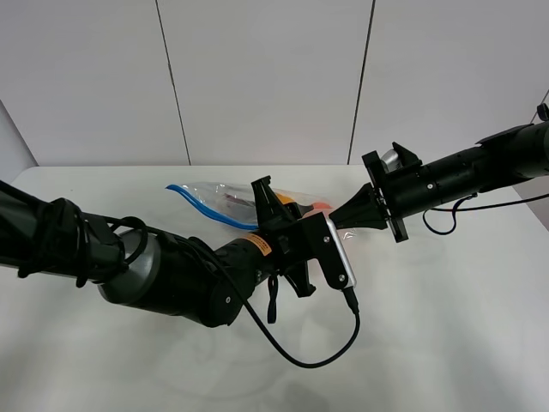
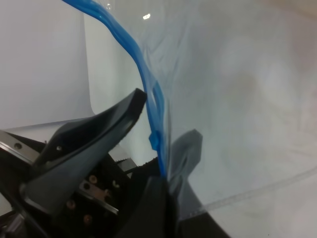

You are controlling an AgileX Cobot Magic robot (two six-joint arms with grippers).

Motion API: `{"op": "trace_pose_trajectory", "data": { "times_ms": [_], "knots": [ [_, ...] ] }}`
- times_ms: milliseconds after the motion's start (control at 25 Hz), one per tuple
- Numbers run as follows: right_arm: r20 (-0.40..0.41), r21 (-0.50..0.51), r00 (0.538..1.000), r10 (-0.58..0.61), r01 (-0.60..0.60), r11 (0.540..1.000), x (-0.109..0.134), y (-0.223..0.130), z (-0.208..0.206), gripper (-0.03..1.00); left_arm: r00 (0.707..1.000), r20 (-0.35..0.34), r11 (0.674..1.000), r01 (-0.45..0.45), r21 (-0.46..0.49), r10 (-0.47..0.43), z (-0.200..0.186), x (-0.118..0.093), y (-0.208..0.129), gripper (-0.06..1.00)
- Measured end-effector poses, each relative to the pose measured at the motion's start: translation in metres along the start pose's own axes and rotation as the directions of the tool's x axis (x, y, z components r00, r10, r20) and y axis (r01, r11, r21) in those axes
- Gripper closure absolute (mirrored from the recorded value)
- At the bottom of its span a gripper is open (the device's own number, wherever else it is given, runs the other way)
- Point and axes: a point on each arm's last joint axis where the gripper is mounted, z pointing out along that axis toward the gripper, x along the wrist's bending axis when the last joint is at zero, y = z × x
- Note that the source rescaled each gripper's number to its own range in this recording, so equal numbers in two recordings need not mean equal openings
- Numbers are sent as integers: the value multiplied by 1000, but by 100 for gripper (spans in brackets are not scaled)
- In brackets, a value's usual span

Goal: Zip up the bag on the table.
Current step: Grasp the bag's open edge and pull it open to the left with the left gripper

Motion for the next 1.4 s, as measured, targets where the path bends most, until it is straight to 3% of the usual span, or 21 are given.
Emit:
{"op": "trace_pose_trajectory", "data": {
  "times_ms": [280,520,960,1200,1400],
  "knots": [
    [-2,-1,1000,1,-1,1000,0,0,0,97,1000,-4,1000,0,-1,0,0,0,0,76],
    [-6,-5,1000,3,-3,1000,1,0,0,97,1000,-6,1000,5,3,-5,0,0,0,94],
    [-20,-20,1000,-1,0,1000,4,3,0,97,1000,-20,1000,6,26,-6,2,5,-6,94],
    [-19,-57,999,-31,30,998,15,11,-6,97,998,-63,998,-2,66,6,9,27,-30,94],
    [-15,-73,999,-44,43,996,22,11,-10,97,993,-93,997,-63,48,67,13,43,-44,94]
  ]
}}
